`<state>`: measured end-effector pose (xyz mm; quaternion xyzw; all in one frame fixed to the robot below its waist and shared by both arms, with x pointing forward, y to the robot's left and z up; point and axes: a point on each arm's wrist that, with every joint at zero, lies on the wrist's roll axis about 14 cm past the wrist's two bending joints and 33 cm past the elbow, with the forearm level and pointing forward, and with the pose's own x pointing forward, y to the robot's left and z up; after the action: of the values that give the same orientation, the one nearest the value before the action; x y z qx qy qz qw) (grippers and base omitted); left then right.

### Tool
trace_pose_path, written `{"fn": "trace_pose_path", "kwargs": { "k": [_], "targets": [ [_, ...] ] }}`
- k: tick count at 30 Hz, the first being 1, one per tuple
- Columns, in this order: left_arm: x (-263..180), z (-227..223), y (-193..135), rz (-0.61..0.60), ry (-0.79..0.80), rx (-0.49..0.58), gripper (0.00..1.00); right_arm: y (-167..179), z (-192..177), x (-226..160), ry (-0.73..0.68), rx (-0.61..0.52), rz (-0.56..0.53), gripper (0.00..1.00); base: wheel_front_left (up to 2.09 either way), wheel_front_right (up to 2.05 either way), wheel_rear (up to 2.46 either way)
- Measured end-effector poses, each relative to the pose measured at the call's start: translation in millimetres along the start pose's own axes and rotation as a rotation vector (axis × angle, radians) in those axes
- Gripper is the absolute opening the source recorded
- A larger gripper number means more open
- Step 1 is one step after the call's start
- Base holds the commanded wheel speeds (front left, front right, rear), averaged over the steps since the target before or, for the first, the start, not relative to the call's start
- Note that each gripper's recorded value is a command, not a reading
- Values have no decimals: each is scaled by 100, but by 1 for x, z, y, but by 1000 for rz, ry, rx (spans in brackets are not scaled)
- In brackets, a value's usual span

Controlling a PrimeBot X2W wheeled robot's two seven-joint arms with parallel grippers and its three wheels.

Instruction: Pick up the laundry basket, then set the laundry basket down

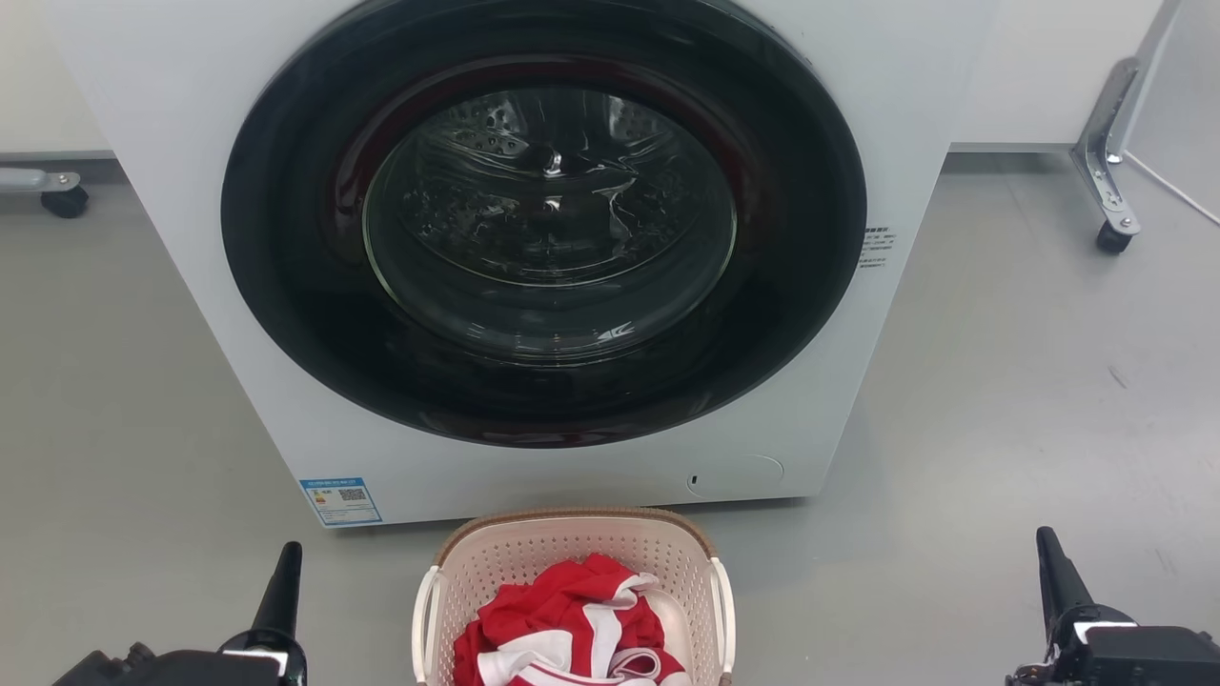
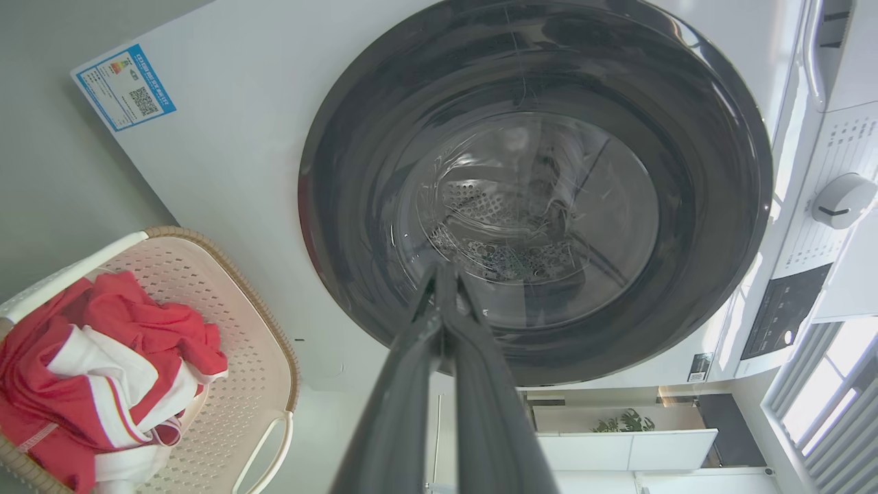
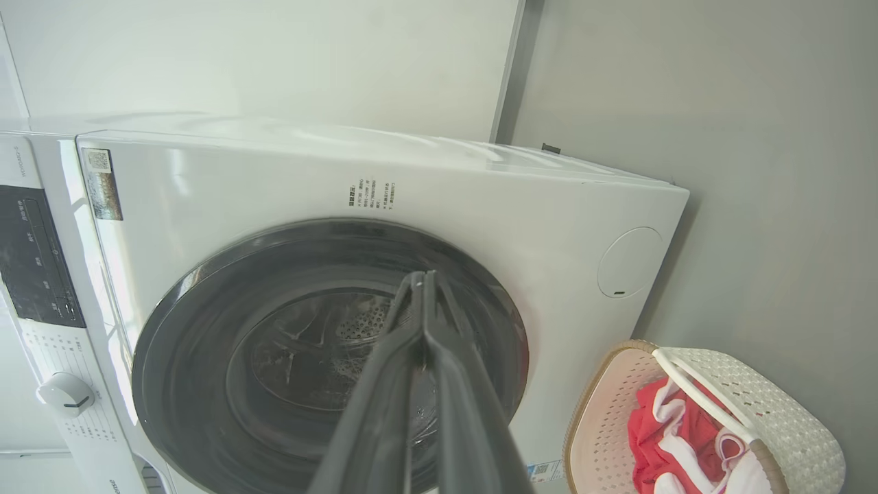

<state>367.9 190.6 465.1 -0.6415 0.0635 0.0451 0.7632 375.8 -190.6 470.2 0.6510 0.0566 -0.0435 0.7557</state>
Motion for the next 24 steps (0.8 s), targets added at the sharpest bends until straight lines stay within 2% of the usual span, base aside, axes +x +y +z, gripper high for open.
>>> {"fn": "trace_pose_path", "kwargs": {
  "k": [11, 24],
  "targets": [
    [7, 3, -12, -51, 2, -153, 0, 6, 15, 1, -34, 146, 44, 0, 0, 0, 0],
    [9, 3, -15, -66, 3, -174, 0, 10, 16, 3, -31, 153, 58, 0, 0, 0, 0]
  ]
}}
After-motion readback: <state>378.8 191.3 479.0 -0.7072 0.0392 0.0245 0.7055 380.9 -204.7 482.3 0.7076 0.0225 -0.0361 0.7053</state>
